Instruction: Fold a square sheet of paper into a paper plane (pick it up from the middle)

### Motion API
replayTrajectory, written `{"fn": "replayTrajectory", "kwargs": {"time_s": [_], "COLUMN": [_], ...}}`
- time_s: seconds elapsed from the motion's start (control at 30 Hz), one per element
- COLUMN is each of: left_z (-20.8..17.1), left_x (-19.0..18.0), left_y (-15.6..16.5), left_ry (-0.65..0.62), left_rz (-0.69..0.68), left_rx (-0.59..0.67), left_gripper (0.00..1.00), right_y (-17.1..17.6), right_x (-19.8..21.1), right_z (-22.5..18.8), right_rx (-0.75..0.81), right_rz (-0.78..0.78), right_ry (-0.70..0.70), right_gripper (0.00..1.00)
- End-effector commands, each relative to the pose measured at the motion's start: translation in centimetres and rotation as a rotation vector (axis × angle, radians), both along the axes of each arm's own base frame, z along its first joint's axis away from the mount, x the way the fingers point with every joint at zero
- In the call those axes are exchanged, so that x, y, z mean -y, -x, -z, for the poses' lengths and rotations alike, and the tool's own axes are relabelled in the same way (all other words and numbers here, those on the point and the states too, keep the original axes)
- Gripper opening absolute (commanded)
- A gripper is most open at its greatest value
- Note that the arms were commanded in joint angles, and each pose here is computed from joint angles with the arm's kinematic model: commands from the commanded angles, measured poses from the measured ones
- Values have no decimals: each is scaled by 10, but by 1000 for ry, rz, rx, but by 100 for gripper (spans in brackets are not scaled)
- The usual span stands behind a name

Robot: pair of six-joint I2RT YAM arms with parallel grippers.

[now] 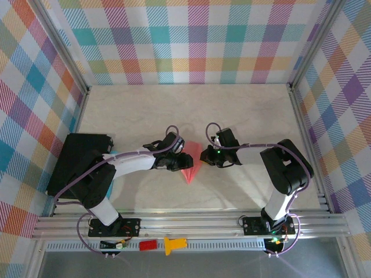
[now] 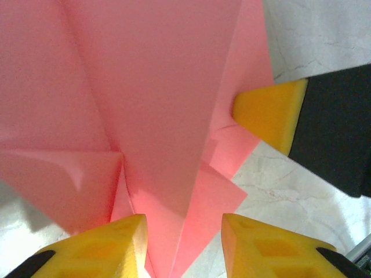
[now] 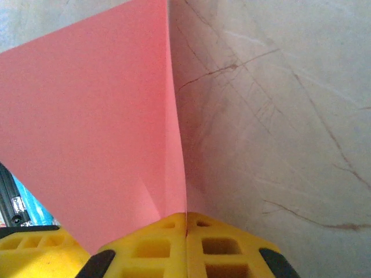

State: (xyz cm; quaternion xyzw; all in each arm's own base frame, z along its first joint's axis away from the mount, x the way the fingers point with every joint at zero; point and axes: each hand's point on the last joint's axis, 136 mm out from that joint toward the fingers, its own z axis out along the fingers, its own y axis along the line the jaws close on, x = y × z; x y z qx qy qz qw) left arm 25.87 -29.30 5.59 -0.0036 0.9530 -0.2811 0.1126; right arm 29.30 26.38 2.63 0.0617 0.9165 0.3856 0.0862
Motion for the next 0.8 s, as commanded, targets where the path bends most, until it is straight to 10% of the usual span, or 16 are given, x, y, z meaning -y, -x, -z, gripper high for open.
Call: {"fn": "replayTrajectory", "kwargs": {"time_s": [0.0, 0.77], "left_z": [-5, 1], "left_x": [-13, -14], "left_y": [5, -2], "left_ry": [-52, -140], "left_rz": [-29, 42], "left_rx": [11, 32], "left_gripper": [39, 48], "right_y": [-7, -6], "right_x": [-5, -5], "right_z": [-7, -4], "right_rx": [11, 7], "right_rz": [-5, -5], "right_ry": [-29, -31], "right_gripper": [6, 6]}}
